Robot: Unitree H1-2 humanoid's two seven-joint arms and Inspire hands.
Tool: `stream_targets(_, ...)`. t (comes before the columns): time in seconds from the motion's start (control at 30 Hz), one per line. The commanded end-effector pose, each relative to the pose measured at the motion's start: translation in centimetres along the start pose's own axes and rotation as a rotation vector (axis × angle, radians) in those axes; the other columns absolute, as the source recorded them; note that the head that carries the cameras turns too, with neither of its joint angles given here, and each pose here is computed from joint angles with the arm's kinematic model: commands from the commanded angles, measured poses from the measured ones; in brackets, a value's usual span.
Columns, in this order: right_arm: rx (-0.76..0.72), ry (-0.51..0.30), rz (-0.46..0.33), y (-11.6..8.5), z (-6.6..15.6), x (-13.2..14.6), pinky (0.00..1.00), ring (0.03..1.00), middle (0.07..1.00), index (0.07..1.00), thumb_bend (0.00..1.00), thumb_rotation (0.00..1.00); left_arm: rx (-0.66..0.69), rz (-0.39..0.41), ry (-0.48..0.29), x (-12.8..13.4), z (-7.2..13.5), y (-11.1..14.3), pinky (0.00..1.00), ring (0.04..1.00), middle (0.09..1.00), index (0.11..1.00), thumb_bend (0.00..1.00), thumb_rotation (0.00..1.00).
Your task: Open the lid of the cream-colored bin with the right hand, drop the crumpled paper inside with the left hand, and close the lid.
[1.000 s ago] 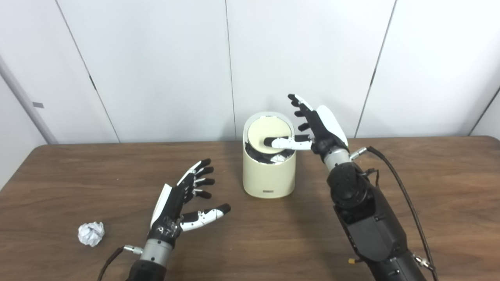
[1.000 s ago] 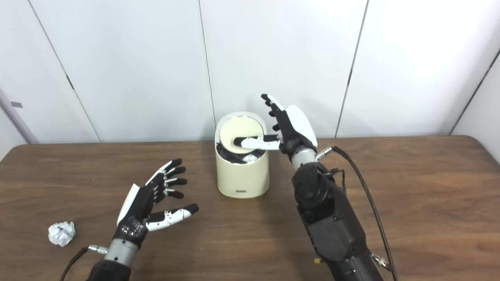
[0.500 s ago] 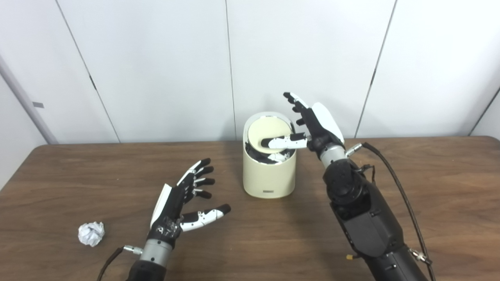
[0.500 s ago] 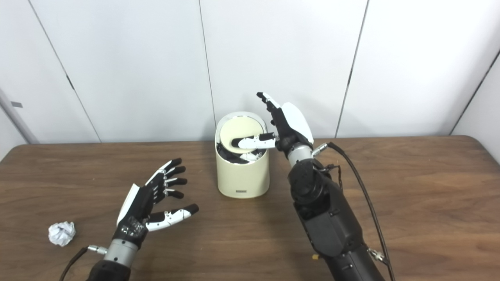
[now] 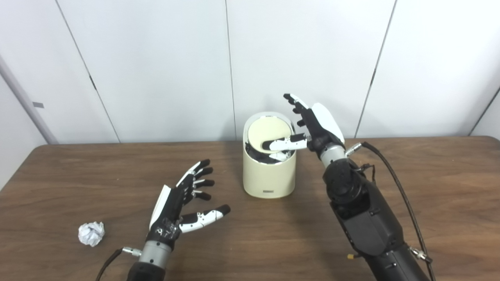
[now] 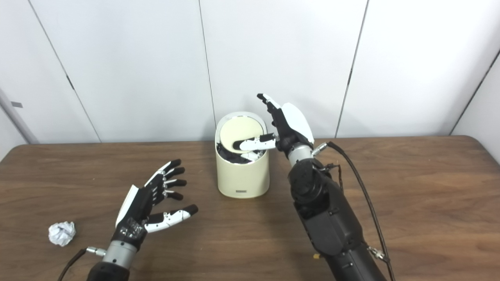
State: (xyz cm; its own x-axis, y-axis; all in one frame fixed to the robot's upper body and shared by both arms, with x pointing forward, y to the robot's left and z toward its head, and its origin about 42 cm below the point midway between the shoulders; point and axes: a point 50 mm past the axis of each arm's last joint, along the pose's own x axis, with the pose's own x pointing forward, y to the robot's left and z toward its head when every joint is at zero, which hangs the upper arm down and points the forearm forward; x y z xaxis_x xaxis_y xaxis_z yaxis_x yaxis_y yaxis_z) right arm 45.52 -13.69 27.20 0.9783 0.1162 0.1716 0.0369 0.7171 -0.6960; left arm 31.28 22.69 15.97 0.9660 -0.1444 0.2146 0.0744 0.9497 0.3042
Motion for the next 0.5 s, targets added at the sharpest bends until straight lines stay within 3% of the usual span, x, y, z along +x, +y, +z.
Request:
stream_targets(0.0, -0.031, -0.049, -0.043, -1.44, 1.52, 0.99, 0.73, 0.872, 0.914, 0.901, 0.87, 0.26, 0.007, 0.004, -0.074, 0.49, 1.58, 0.41, 0.63, 0.776, 0.868, 0.916, 0.77, 0.15)
stream_targets(0.47, -0.134, -0.059, -0.013, -0.73, 1.25, 1.29, 0.72, 0.865, 0.91, 0.89, 0.84, 0.11, -0.003, 0.008, -0.071, 0.07, 1.87, 0.29, 0.64, 0.775, 0.862, 0.913, 0.77, 0.15)
